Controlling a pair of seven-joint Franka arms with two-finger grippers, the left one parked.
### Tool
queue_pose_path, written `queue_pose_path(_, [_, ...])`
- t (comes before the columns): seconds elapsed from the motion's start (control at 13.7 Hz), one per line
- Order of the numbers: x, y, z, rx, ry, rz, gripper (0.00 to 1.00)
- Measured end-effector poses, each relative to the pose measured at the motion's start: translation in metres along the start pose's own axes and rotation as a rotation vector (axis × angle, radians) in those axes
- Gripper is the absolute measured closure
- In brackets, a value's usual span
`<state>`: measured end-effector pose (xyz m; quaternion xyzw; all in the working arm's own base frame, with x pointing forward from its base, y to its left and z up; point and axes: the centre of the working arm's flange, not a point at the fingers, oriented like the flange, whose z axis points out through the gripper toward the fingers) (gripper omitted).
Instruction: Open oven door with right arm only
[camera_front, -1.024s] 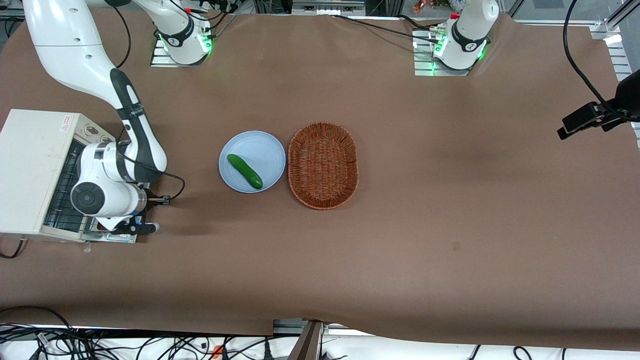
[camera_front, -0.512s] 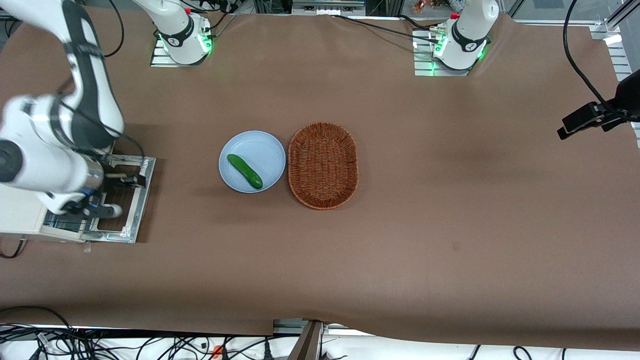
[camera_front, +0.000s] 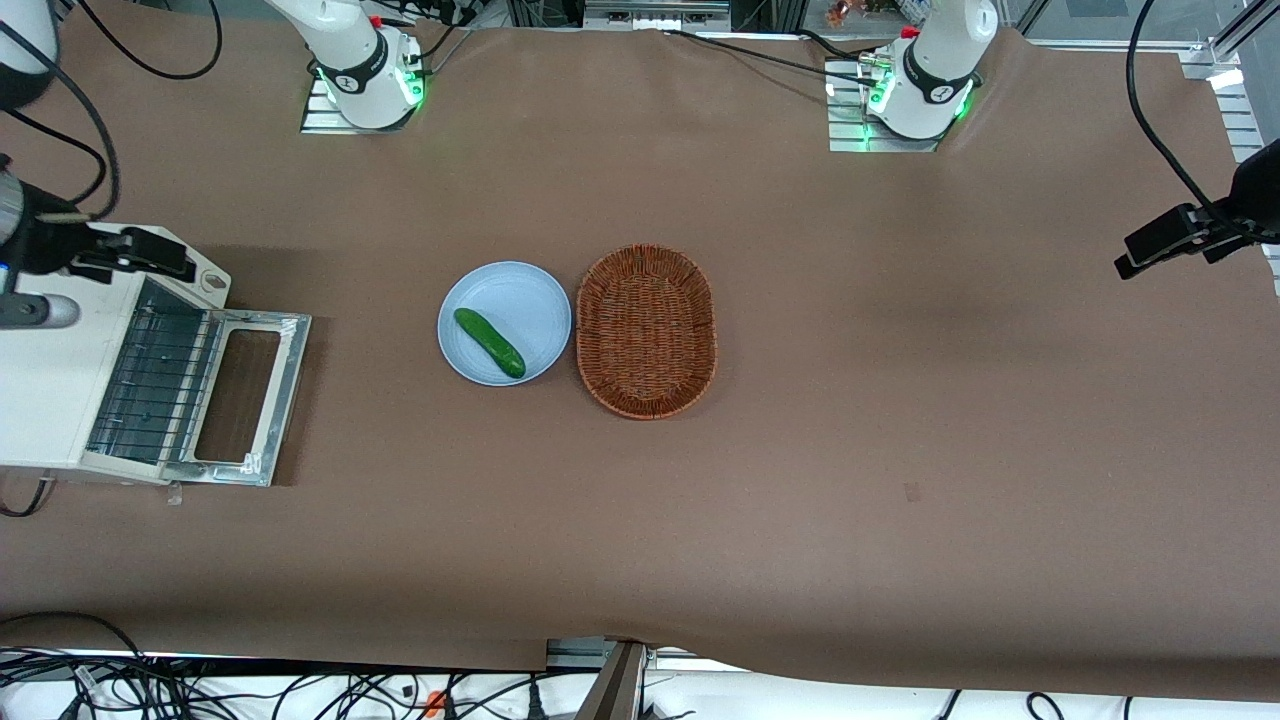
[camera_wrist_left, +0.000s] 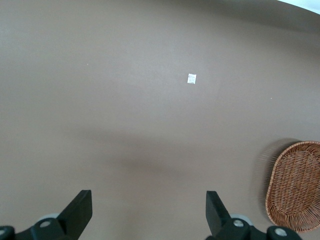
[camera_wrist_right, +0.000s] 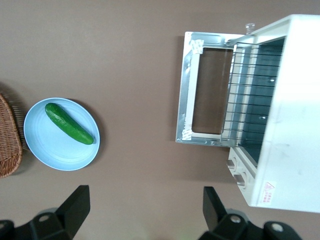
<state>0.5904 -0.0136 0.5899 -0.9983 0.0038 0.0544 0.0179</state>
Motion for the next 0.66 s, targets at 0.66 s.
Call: queue_pose_path(0.66, [-0.045,0.021,0.006,-0.004,0.061,0.02,0.0])
